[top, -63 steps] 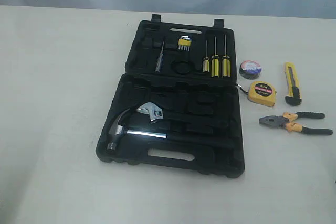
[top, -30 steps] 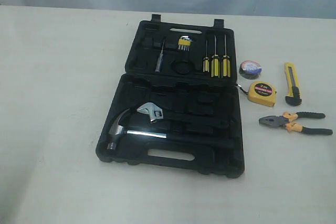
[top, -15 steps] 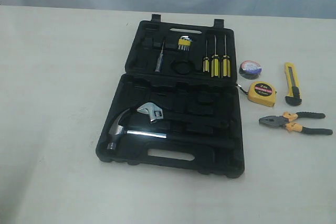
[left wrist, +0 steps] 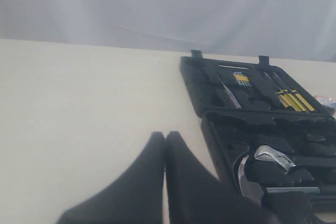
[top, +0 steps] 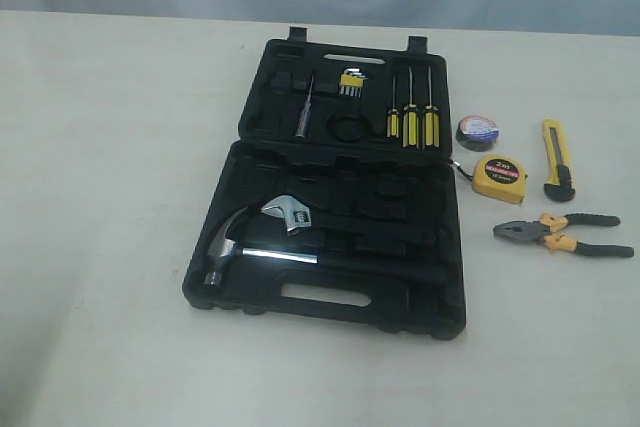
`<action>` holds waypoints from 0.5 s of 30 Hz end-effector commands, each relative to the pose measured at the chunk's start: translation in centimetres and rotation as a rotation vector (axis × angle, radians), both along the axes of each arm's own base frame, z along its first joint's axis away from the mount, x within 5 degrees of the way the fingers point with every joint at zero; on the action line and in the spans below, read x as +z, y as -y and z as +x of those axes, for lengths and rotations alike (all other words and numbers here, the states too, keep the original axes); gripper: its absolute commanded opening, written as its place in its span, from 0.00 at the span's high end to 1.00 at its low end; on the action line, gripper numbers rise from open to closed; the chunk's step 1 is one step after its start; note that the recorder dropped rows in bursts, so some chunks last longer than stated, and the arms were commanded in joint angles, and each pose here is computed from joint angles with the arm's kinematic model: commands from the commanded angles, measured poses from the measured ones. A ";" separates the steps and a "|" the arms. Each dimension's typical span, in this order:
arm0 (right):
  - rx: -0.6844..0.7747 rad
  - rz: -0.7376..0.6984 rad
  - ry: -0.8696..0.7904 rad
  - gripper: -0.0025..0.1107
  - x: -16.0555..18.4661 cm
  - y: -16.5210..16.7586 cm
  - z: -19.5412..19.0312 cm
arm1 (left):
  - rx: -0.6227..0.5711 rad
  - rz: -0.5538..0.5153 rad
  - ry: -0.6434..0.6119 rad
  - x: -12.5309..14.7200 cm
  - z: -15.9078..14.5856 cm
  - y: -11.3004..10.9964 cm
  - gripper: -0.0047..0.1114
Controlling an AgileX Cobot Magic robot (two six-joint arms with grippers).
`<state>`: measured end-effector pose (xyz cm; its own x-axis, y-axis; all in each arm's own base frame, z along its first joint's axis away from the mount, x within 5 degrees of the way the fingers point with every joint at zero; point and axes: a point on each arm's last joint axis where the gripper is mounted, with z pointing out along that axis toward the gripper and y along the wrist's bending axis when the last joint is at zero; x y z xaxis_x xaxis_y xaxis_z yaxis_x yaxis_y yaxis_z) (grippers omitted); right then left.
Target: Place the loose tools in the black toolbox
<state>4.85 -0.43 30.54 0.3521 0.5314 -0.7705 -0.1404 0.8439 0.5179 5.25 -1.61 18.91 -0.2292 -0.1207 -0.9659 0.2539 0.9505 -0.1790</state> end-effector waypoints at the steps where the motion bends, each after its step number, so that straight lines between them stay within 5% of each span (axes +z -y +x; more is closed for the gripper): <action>1: -0.015 -0.113 -0.304 0.98 2.6 0.1 3.4 | -0.006 0.005 0.005 -0.1 0.0 0.0 0.96; 5: 0.027 -0.336 -0.849 0.98 4.8 0.6 10.2 | -0.006 0.005 0.005 -0.1 0.0 0.0 0.96; 8: 0.278 -0.479 -1.257 0.98 3.1 0.0 15.8 | -0.006 0.005 0.005 -0.1 0.0 0.0 0.96; 11: 0.397 -0.499 -1.436 0.98 -0.5 0.0 19.7 | -0.006 0.005 0.005 -0.1 0.0 0.0 0.96; 15: 0.312 -0.515 -1.374 0.98 -3.7 0.7 24.2 | -0.006 0.005 0.005 -0.1 0.0 0.0 0.96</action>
<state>27.18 -0.87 27.58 -0.8916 0.0210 -0.4523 -0.0157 0.9969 0.0772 5.25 -1.61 18.91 -0.2292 -0.1207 -0.9659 0.2539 0.9505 -0.1790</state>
